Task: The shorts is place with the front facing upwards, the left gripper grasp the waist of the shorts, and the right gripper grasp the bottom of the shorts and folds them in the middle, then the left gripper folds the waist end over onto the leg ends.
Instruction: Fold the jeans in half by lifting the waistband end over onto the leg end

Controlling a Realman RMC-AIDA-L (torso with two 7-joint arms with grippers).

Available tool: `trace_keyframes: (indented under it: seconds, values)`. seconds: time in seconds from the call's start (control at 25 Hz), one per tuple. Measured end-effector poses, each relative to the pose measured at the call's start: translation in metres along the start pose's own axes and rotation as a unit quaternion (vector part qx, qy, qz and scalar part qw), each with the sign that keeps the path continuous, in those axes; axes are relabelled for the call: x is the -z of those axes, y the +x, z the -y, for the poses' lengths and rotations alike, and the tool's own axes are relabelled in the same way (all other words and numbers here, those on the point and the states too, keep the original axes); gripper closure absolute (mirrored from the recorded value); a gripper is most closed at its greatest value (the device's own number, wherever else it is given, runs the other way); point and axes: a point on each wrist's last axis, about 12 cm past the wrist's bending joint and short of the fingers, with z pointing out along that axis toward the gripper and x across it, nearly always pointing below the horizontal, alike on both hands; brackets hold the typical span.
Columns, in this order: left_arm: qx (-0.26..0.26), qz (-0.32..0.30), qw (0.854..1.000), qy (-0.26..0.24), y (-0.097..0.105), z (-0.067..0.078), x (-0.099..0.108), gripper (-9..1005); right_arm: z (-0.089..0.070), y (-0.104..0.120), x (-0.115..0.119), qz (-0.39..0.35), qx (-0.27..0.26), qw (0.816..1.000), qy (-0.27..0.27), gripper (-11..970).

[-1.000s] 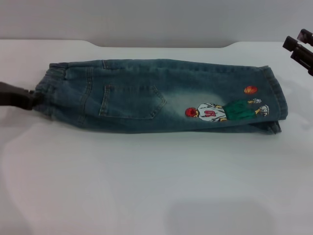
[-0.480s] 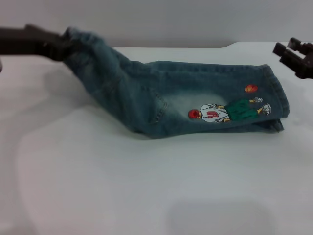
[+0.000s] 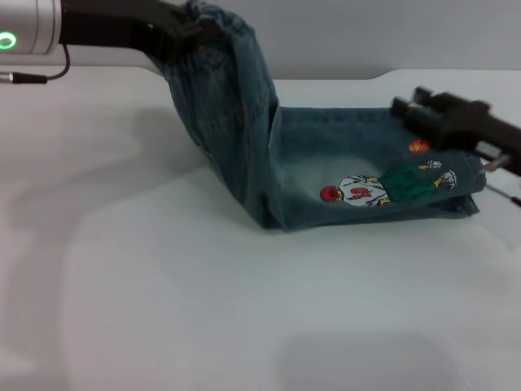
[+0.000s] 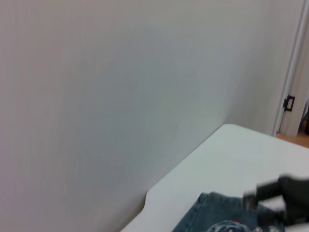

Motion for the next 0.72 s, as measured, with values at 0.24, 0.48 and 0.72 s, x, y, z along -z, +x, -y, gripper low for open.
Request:
trace_keyframes:
  seconds: [0.24,0.48,0.72]
  values:
    - [-0.015,0.017,1.0,0.003,-0.015,0.007,0.003,933,-0.01,0.016,-0.013,-0.055,0.006,0.998,-0.012,464]
    - [-0.039,0.022,0.999,0.01,-0.03,0.022,0.004,931,-0.014,0.024,-0.016,-0.073,0.004,0.997,-0.018,465]
    - [-0.054,0.022,0.998,0.018,-0.038,0.034,0.003,929,-0.03,0.024,-0.035,-0.096,-0.003,0.993,-0.061,464]
